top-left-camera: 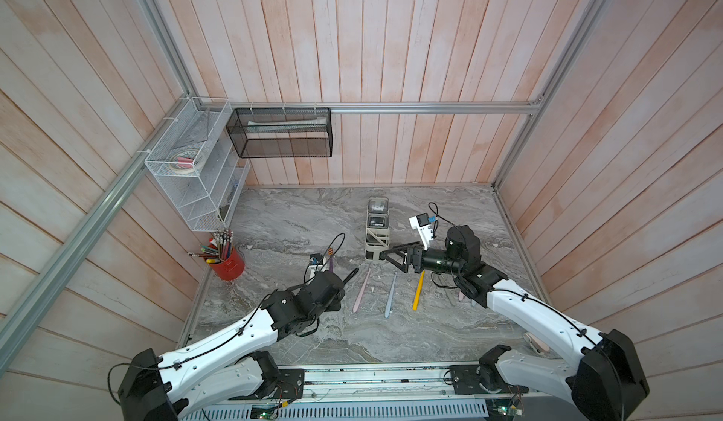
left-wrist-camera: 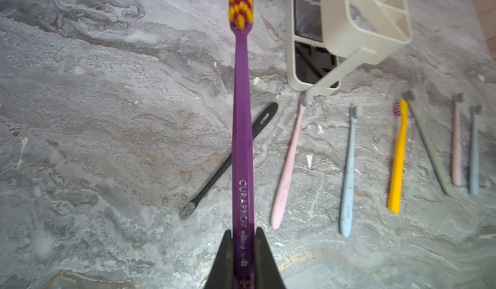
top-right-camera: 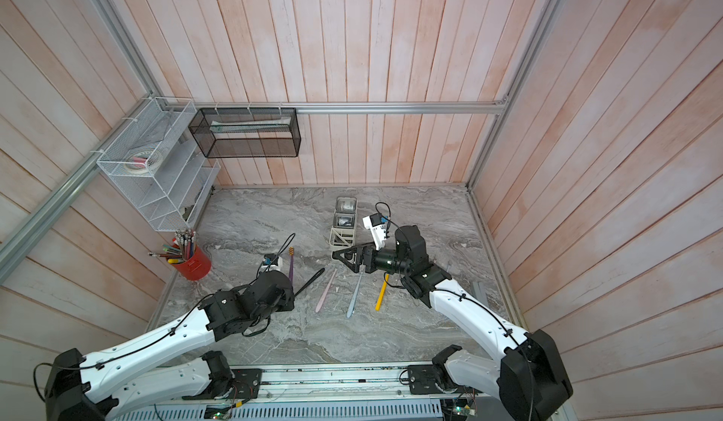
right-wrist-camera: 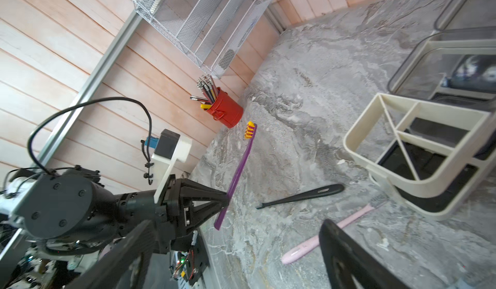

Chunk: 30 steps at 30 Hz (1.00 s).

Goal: Place the toothbrush into the toothbrush holder
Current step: Pick up the toothbrush from the center of the board, then place the toothbrush in the toothbrush holder.

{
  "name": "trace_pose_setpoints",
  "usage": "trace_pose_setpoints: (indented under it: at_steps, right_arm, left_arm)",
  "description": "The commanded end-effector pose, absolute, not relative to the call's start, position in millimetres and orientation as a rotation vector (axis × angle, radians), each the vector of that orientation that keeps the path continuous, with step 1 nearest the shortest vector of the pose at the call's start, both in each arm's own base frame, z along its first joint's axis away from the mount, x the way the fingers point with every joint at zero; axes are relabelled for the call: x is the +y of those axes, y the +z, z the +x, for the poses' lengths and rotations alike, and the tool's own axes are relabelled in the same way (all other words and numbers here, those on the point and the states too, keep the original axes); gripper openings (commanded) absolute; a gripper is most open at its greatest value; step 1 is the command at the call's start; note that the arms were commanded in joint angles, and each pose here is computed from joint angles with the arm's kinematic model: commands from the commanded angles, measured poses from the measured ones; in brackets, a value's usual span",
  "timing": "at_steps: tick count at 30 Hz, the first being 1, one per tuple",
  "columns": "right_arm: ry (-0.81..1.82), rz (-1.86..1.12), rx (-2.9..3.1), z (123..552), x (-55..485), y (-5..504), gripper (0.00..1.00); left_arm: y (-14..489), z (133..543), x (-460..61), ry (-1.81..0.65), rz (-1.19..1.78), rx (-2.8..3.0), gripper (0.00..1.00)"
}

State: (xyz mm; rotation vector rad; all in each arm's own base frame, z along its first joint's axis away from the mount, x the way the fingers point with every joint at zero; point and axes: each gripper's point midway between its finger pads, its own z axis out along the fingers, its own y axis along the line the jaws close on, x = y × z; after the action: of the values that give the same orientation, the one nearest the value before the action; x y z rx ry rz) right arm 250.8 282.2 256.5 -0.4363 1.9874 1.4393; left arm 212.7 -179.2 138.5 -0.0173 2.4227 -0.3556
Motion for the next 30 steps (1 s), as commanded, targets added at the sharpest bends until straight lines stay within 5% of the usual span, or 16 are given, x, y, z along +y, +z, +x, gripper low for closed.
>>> trace_pose_setpoints:
  at_steps: [1,13,30]
  right_arm:
    - [1.581,-0.449,1.910,241,283,282,0.96]
    - [1.723,-0.485,1.947,228,311,261,0.95]
    - [1.516,-0.387,2.050,258,334,226,0.86]
  left_arm:
    - [152,214,-187,-0.416,0.025,2.338,0.00]
    - [163,209,-224,-0.495,0.208,2.259,0.00]
    - [198,198,-263,-0.521,0.248,2.188,0.00]
